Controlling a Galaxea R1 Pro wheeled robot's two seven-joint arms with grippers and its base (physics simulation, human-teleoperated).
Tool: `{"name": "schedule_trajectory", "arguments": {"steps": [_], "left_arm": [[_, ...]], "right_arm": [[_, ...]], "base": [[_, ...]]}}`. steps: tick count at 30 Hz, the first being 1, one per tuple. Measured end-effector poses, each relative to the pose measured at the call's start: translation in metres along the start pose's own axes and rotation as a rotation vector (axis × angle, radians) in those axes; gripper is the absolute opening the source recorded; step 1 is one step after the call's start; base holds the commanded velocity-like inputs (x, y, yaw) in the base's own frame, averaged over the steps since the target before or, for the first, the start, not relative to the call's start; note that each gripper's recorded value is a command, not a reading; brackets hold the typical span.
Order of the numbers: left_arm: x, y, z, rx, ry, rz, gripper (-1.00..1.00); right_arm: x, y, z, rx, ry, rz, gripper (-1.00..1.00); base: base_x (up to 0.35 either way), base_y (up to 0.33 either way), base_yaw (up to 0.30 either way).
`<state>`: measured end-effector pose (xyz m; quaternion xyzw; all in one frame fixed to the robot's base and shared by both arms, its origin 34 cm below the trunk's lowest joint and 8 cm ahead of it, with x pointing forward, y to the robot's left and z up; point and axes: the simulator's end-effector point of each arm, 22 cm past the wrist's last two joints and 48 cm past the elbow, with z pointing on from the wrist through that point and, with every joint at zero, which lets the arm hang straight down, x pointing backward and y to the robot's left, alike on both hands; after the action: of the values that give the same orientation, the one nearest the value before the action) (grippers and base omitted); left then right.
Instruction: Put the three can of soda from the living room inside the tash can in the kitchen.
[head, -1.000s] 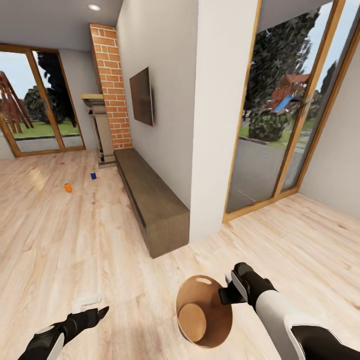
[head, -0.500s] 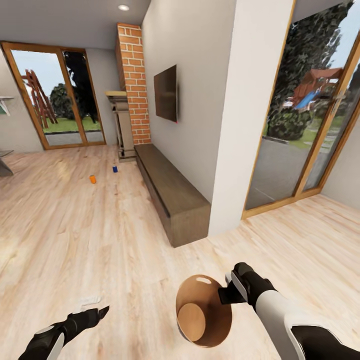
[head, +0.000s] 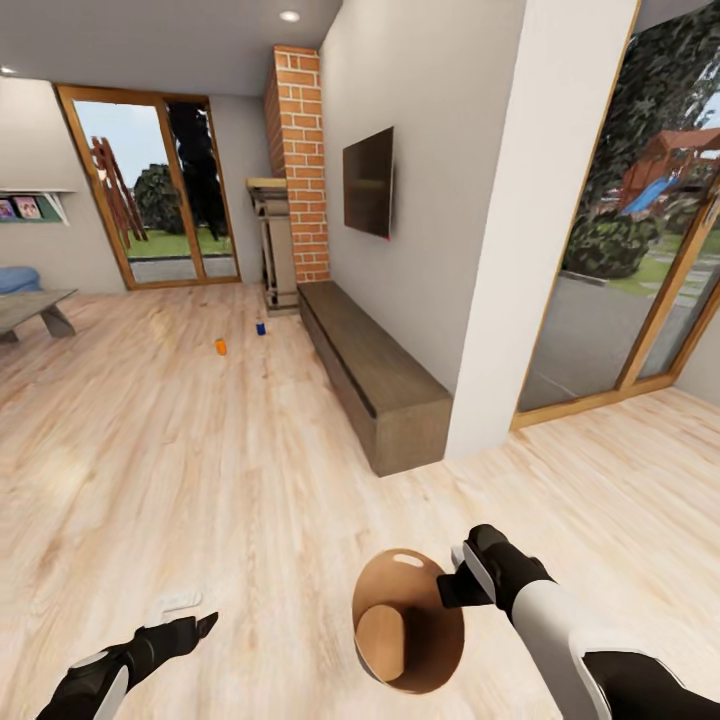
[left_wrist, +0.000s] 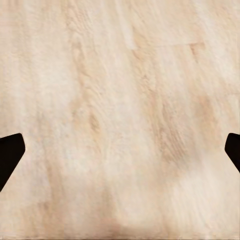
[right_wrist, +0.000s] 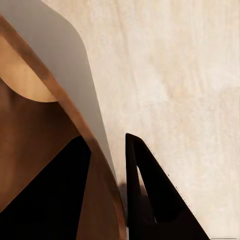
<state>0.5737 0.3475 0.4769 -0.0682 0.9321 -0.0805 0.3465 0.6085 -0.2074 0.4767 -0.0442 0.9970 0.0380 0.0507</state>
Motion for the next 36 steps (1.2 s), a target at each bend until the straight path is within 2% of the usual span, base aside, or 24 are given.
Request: {"name": "schedule_trajectory", "arguments": {"steps": [5,14,23,36], "left_arm": [[0.0004,0.0002,0.0002,0.000,0.001,0.000,1.00],[0.0023,0.0005,0.0011,-0.001,0.005,-0.001,1.00],[0.0037,0.0006,0.0016,0.000,0.012,-0.003,1.00],[0.0057,0.0009,0.0025,0.000,0.019,-0.006,1.00]], "right_arm": [[0.0010,0.0019,0.0008,-0.004,0.003,0.001,-1.00],[0.0019,0.0022,0.0027,-0.007,0.007,0.004,-1.00],[0.0032,0.0018,0.0048,-0.005,0.012,0.001,-1.00],[0.0044,0.0022,0.0075,-0.009,0.017,0.005,-1.00]], "base": [[-0.275,0.111,0.143],[-0.031,-0.018,0.221],[0.101,-0.242,0.227],[0.209,-0.267,0.193]]}}
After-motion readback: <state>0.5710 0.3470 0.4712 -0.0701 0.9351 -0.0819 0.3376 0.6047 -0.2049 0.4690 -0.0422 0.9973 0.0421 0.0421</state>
